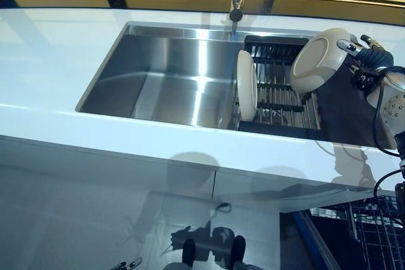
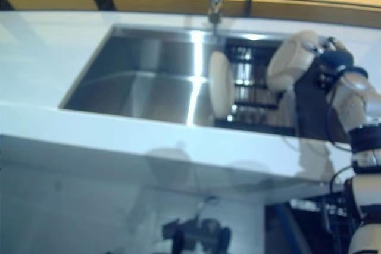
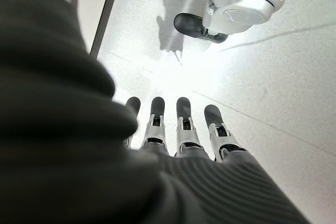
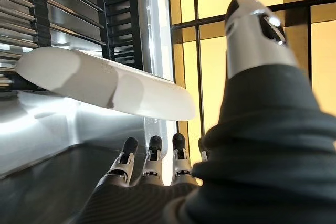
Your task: Take plates into dishwasher
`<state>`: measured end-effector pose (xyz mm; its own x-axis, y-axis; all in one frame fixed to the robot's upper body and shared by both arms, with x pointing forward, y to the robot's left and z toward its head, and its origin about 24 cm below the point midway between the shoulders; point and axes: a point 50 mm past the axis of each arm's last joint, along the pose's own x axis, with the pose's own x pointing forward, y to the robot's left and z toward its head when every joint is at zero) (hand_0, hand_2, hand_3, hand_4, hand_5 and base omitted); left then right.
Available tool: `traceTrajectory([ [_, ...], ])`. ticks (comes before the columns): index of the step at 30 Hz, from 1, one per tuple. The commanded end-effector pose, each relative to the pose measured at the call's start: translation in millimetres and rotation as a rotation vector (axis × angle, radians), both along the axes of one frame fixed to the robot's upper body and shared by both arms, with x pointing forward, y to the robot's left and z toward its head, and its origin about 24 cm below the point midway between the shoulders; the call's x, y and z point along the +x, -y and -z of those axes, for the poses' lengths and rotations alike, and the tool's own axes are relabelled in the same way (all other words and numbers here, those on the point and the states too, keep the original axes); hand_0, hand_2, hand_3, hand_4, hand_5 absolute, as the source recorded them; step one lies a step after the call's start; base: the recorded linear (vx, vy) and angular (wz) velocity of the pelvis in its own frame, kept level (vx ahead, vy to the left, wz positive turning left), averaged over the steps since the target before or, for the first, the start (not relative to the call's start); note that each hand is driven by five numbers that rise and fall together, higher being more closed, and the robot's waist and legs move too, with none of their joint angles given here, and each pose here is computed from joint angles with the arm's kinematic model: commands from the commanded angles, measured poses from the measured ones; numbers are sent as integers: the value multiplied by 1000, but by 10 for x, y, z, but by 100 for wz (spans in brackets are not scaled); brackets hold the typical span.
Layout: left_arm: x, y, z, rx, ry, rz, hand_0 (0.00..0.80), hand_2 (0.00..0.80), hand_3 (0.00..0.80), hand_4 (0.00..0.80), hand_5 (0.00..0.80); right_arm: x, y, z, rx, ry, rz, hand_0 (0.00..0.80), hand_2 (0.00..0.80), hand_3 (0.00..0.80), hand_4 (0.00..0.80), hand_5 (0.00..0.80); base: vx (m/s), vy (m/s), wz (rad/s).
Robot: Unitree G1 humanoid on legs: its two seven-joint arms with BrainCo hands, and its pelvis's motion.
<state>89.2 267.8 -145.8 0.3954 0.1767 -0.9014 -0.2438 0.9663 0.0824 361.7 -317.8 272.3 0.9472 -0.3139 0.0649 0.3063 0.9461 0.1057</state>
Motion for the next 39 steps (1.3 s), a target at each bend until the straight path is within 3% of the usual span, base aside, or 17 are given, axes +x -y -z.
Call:
traceTrajectory([
  [1,20,-56,-19,18,2,32,0,0,0,0,0,-2,-173,-469,-83,147,-36,0,0,0,0,0,0,0,0],
  [39,24,-24,-31,2,52,23,0,0,0,0,0,-16,-25,-347,10,123,-10,0,0,0,0,0,0,0,0],
])
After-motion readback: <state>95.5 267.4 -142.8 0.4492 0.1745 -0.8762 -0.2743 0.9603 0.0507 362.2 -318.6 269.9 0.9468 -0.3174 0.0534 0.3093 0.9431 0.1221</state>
